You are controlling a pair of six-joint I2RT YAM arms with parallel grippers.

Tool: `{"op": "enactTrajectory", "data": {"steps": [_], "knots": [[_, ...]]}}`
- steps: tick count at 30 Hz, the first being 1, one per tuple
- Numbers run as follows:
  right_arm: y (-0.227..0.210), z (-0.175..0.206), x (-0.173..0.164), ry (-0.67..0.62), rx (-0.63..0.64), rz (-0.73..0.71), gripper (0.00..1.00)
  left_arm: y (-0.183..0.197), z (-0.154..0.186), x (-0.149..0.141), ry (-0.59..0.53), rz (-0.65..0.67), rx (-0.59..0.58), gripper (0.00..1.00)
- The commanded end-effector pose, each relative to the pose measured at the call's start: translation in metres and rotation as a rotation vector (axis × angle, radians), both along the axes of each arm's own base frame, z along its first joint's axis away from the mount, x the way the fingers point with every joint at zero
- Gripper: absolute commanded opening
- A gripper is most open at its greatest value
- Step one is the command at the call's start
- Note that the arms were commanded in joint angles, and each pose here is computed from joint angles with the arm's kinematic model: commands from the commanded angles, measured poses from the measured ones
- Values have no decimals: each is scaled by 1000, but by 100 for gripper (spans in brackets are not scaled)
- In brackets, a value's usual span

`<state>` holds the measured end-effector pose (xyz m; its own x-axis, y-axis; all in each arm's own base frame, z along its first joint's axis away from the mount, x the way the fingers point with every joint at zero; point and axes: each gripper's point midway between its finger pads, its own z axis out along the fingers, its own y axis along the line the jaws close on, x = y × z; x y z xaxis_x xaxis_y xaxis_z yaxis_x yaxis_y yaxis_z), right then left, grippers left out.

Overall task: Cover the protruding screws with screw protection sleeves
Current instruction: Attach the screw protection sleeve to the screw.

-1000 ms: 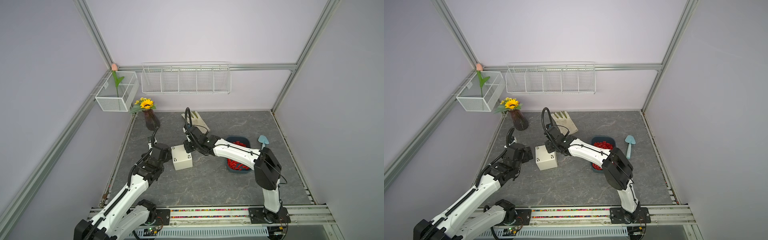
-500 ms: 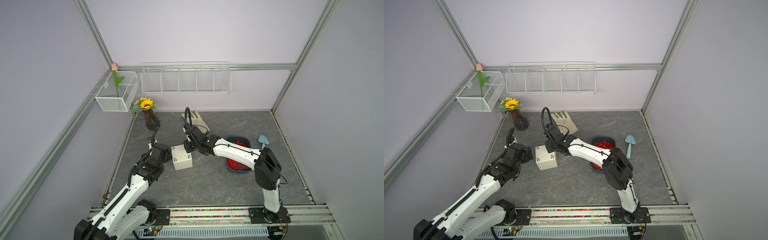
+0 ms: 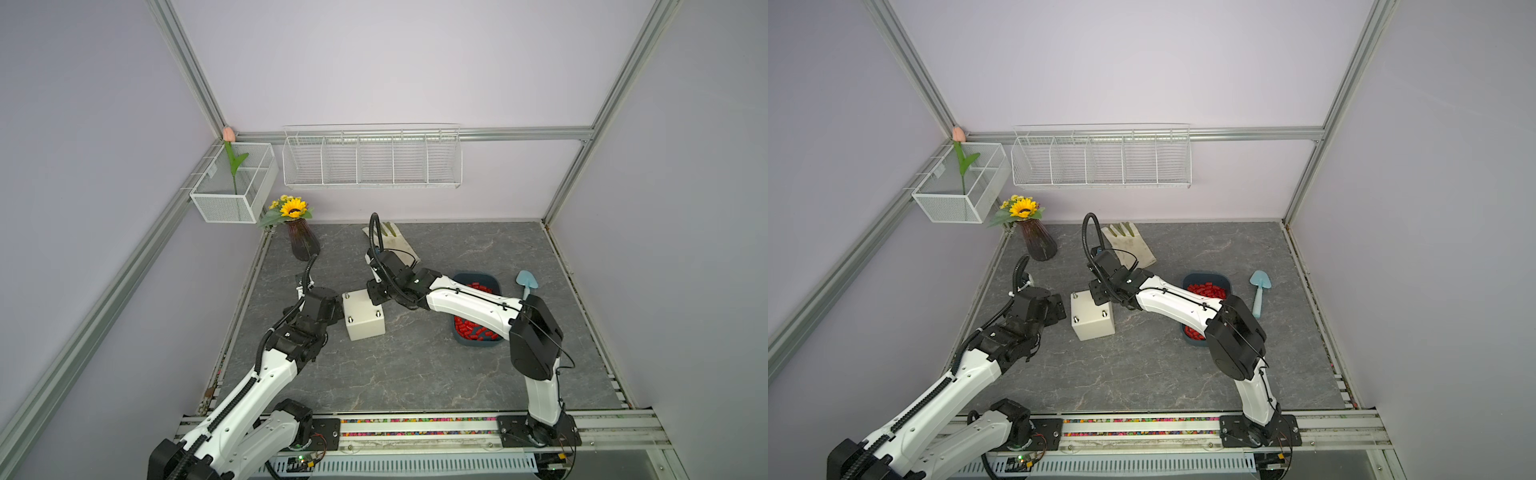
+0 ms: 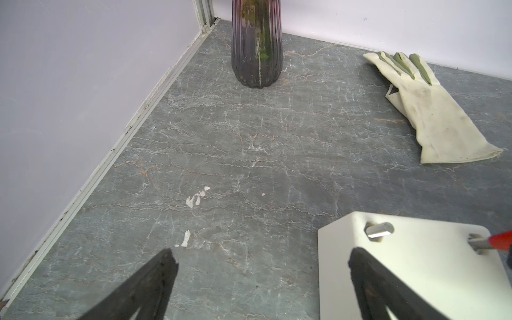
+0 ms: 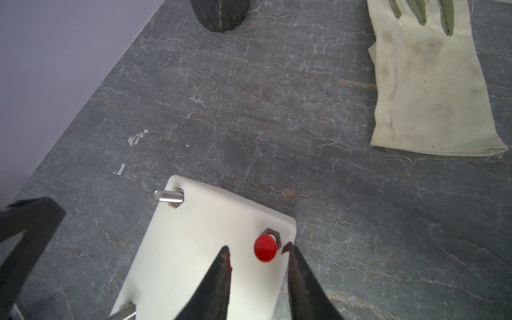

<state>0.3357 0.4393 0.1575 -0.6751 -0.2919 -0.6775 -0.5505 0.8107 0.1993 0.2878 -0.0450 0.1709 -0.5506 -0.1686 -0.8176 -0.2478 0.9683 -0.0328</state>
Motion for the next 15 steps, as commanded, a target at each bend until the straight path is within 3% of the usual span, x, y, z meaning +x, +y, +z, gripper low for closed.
{"op": "enactTrajectory", "data": {"steps": [1, 11, 15], "knots": [[3, 21, 0, -22, 25, 13, 38, 6, 3, -1, -19, 29, 5, 99], [-4, 35, 9, -48, 25, -4, 36, 6, 3, -1, -20, 30, 5, 99], [-7, 38, 11, -52, 24, -7, 29, 7, 4, 0, -22, 30, 5, 99]]}}
